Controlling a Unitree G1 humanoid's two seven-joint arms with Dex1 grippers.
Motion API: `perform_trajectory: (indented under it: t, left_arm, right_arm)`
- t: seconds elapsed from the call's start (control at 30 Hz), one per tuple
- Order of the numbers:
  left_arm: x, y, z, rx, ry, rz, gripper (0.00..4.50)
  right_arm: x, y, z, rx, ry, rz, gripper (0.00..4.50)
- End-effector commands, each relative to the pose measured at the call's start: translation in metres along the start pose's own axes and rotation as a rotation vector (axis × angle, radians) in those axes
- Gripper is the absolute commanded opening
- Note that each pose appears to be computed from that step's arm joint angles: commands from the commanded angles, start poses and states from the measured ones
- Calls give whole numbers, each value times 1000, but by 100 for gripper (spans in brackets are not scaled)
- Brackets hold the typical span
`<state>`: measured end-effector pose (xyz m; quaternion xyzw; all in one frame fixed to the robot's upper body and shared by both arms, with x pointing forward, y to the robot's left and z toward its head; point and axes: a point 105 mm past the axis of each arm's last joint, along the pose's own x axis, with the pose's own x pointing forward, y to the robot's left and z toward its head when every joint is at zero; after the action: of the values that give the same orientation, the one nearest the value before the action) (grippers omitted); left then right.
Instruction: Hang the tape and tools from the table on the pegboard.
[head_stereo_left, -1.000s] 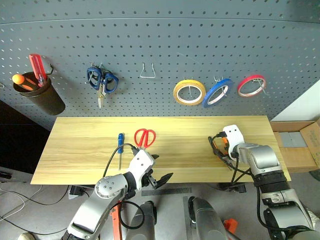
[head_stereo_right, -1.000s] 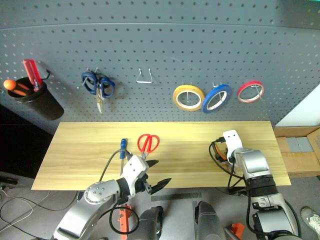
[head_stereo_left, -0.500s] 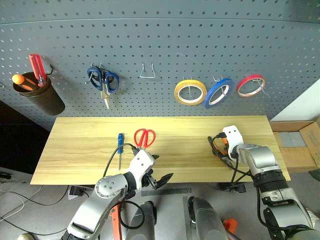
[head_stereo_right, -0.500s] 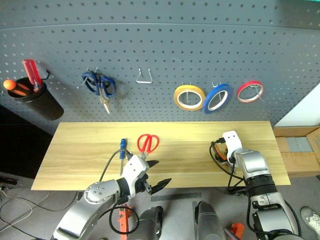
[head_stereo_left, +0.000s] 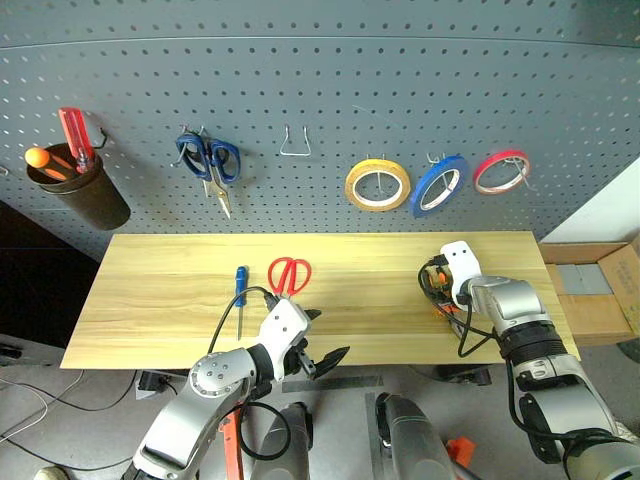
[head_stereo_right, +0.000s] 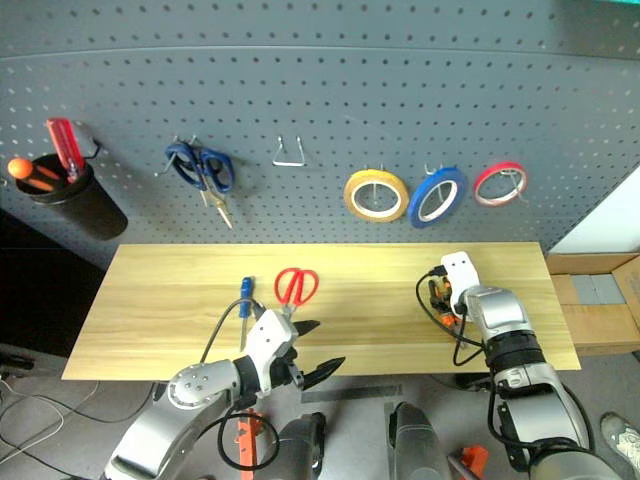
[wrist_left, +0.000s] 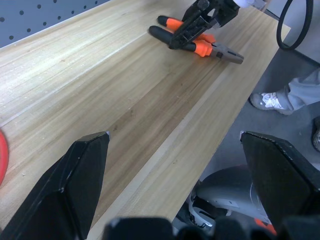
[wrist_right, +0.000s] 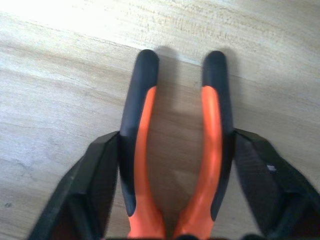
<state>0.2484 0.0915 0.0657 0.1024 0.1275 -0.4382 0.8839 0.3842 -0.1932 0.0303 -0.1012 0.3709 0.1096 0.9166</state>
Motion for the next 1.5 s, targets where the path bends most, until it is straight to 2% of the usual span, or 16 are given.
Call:
perform_trajectory:
  t: [0.03, 0.13, 0.3, 0.47, 0.53, 0.67, 0.8, 0.9, 1.0, 1.17, 1.33, 1.5]
  left_arm:
    - [-3, -4, 11, 17, -41, -5, 450]
    - [-3, -4, 11, 18, -43, -4, 450]
    - [-8, -11, 12, 8, -49, -18, 450]
    - [-30, -30, 18, -66, -82, -6, 450]
    - [-38, -35, 20, -99, -88, 8, 450]
    - [-61, -38, 29, -108, -110, 98, 450]
    - [-74, -26, 53, -69, -183, 236, 450]
    - [-78, -4, 73, -36, -262, 382, 450]
    - [-78, 13, 88, -9, -321, 488, 450]
    - [-76, 47, 108, 56, -386, 620, 450]
    - [-60, 81, 114, 106, -386, 615, 450]
    - [-26, 107, 101, 98, -333, 575, 450]
  right_arm:
    - [2, 6, -15, 9, 44, 19, 274]
    - [2, 8, -14, -16, 37, 31, 274]
    - [-10, 31, -3, -240, -53, 169, 274]
    - [-50, 70, 27, -459, -314, 329, 274]
    - [-65, 85, 39, -455, -401, 372, 274]
    - [-101, 123, 88, -373, -652, 450, 274]
    - [-139, 154, 142, -259, -874, 505, 274]
    - [-160, 163, 175, -166, -978, 506, 274]
    - [-172, 168, 200, -95, -1023, 494, 274]
    - [-217, 166, 256, -26, -1250, 442, 274]
    - [-209, 166, 281, -62, -1322, 339, 274]
    - [-185, 156, 290, -31, -1368, 237, 274]
